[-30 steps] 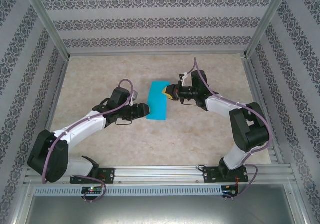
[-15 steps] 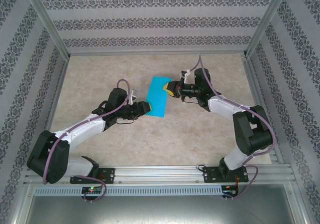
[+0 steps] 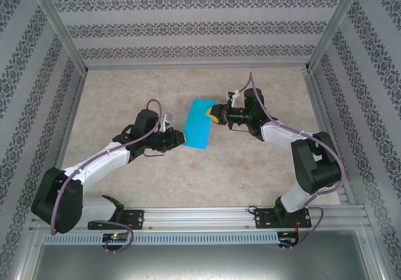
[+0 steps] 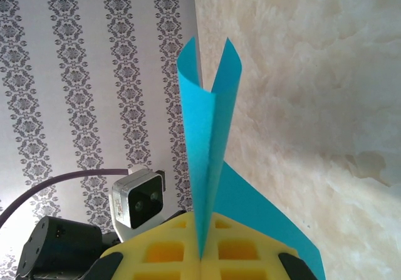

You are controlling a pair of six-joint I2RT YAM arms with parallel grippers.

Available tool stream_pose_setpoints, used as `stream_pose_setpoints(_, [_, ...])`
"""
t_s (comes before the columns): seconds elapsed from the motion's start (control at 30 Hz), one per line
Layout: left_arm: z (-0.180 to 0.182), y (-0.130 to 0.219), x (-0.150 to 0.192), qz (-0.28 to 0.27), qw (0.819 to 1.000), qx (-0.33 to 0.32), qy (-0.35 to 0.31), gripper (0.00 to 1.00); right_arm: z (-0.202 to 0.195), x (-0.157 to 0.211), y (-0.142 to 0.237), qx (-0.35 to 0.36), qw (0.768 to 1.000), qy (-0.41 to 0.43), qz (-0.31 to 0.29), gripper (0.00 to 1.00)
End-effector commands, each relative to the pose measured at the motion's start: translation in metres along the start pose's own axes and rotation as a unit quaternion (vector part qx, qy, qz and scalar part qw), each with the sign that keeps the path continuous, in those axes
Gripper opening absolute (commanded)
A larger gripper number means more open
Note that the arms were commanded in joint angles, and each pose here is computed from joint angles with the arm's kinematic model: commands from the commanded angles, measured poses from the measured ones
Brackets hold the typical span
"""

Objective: Fold a paper plane with a square sheet of paper (pick it up from the middle)
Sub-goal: Fold the triangle a second time at the center of the table.

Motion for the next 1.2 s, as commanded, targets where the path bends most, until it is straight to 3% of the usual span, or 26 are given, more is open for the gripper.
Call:
stream_pose_setpoints(0.0, [-0.002, 0.003, -0.005, 0.006, 1.000, -0.007, -0.011, 0.13, 0.000, -0.001, 0.000, -0.010, 1.000, 0.009, 0.005, 0.00])
stream_pose_setpoints(0.23, [-0.002, -0.012, 0.003, 0.049, 0.999, -0.010, -0.016, 0.04, -0.015, -0.001, -0.004, 0.000, 1.000, 0.003, 0.006, 0.00])
stream_pose_setpoints(1.17, [0.013, -0.092, 0.016, 0.138, 0.990, -0.012, -0.002, 0.04, -0.127, -0.040, -0.011, 0.146, 0.989, 0.011, 0.014, 0.09])
Point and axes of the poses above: each hand's point on the last joint's axis, 136 mm out from that joint toward the fingers, its own y axis back along the fingers, its own z axis along the line the jaws close on, x = y × z, the point moved 1 cm from there along y, back along the fingers, and after that the axes turned 12 degrees about -y, right-handed, at the moved point
